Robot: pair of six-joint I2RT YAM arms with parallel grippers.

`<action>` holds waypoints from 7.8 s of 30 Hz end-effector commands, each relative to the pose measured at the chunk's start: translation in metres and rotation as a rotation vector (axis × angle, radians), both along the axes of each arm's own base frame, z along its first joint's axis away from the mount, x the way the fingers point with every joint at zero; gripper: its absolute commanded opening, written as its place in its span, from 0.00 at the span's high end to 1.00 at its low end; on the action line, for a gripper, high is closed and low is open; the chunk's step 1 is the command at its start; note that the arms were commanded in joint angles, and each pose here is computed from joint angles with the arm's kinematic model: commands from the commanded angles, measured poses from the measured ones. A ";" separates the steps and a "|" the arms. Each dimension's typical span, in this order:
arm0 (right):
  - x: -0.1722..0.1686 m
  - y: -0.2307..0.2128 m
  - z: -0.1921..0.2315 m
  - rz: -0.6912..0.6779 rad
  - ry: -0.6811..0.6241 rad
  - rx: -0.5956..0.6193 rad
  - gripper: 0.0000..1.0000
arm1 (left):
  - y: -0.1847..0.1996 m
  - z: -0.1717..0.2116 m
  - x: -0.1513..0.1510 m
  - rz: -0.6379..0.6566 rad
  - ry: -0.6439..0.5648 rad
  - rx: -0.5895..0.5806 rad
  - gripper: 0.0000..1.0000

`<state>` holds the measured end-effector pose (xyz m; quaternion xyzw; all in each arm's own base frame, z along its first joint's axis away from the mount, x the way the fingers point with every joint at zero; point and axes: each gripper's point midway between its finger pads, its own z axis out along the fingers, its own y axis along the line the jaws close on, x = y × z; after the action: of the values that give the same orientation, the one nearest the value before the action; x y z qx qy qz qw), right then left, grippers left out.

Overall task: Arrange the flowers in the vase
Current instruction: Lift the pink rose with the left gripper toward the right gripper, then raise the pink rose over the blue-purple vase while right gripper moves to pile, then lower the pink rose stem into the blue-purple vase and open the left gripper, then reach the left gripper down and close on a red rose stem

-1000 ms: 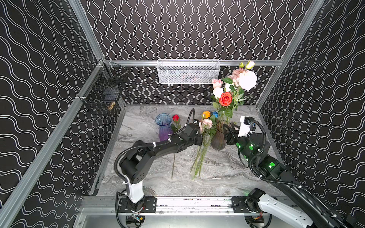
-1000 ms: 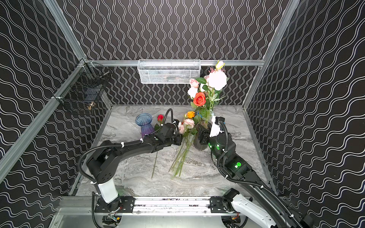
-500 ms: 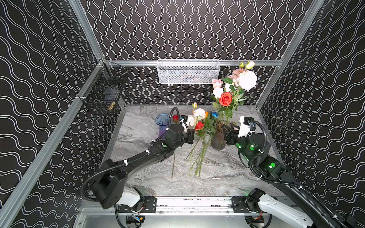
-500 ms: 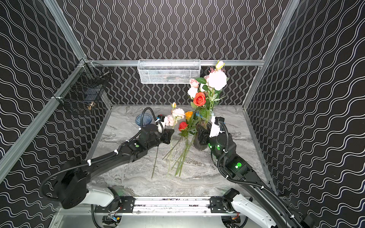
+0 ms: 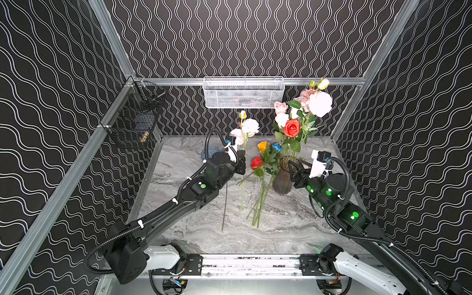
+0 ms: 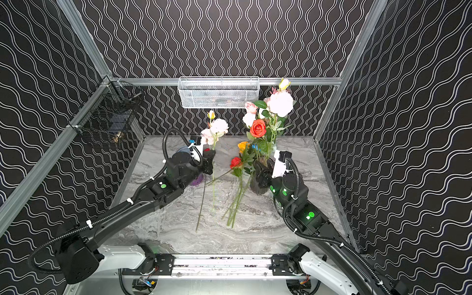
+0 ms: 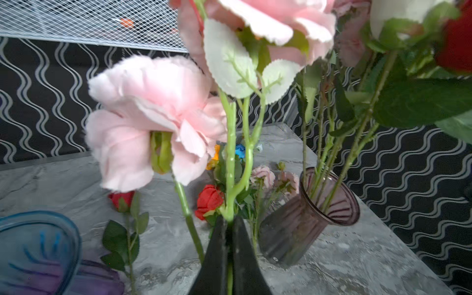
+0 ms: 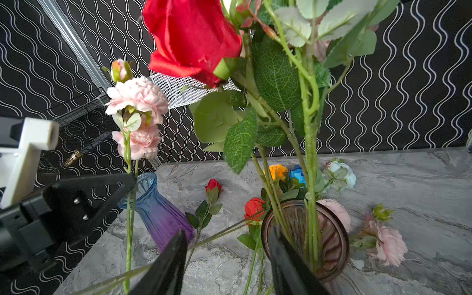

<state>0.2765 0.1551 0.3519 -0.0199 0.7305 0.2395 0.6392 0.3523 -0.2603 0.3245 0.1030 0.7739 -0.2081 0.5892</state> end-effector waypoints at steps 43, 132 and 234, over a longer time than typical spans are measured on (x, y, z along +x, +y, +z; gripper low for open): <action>-0.001 0.194 -0.197 0.332 0.407 -0.245 0.58 | 0.030 -0.094 -0.064 -0.044 0.151 -0.006 1.00; -0.021 0.147 -0.117 0.352 0.230 -0.240 0.48 | 0.165 0.010 0.102 0.549 -0.283 0.118 0.73; -0.016 0.136 -0.121 0.279 0.253 -0.230 0.47 | 0.080 -0.306 -0.187 0.057 0.926 0.550 1.00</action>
<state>0.2575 0.2901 0.2224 -0.1756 0.8247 0.2337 0.4842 0.1697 -0.1931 0.0166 0.1236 0.9799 -0.0353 0.1527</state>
